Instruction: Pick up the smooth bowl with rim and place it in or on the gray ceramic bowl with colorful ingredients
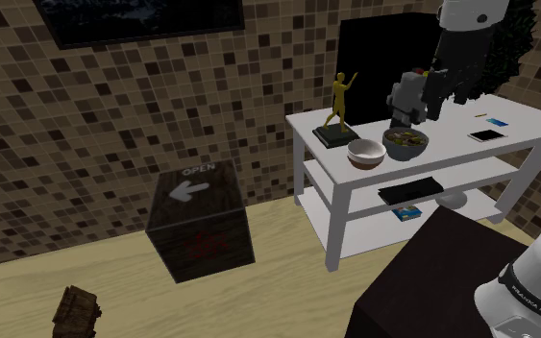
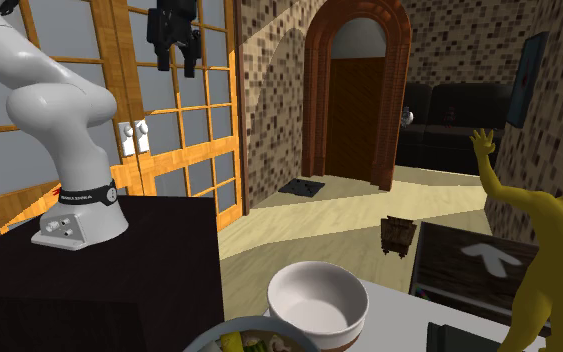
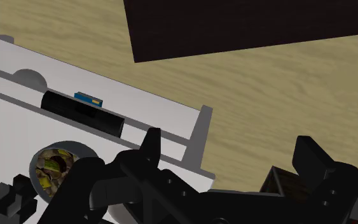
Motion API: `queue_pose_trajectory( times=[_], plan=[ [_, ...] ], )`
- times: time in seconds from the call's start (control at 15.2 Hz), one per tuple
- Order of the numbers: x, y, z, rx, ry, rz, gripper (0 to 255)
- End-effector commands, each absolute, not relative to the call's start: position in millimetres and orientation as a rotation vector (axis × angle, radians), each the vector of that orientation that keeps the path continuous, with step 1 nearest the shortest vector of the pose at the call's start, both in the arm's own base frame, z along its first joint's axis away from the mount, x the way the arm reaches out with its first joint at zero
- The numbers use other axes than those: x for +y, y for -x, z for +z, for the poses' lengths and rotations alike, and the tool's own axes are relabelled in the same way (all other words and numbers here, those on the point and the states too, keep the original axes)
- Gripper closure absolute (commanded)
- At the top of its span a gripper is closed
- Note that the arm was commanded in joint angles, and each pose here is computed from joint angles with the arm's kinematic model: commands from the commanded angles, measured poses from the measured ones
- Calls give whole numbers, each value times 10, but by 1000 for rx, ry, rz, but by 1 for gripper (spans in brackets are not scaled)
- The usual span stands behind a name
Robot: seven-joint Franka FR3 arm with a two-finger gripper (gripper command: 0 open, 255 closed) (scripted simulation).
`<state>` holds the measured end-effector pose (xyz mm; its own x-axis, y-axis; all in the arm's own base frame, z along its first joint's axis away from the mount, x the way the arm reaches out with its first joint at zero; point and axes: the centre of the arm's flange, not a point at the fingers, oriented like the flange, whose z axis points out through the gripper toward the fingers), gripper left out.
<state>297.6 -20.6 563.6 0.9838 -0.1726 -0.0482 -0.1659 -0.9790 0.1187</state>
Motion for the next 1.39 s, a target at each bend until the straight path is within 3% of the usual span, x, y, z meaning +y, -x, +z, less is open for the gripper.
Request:
queue_pose_trajectory(
  times=[0.0, 1.32],
  plan=[
    [-206, -2976, 5636, -258, -3015, -88, 0],
    [-1112, -4633, 3820, -237, -2987, -75, 0]
  ],
)
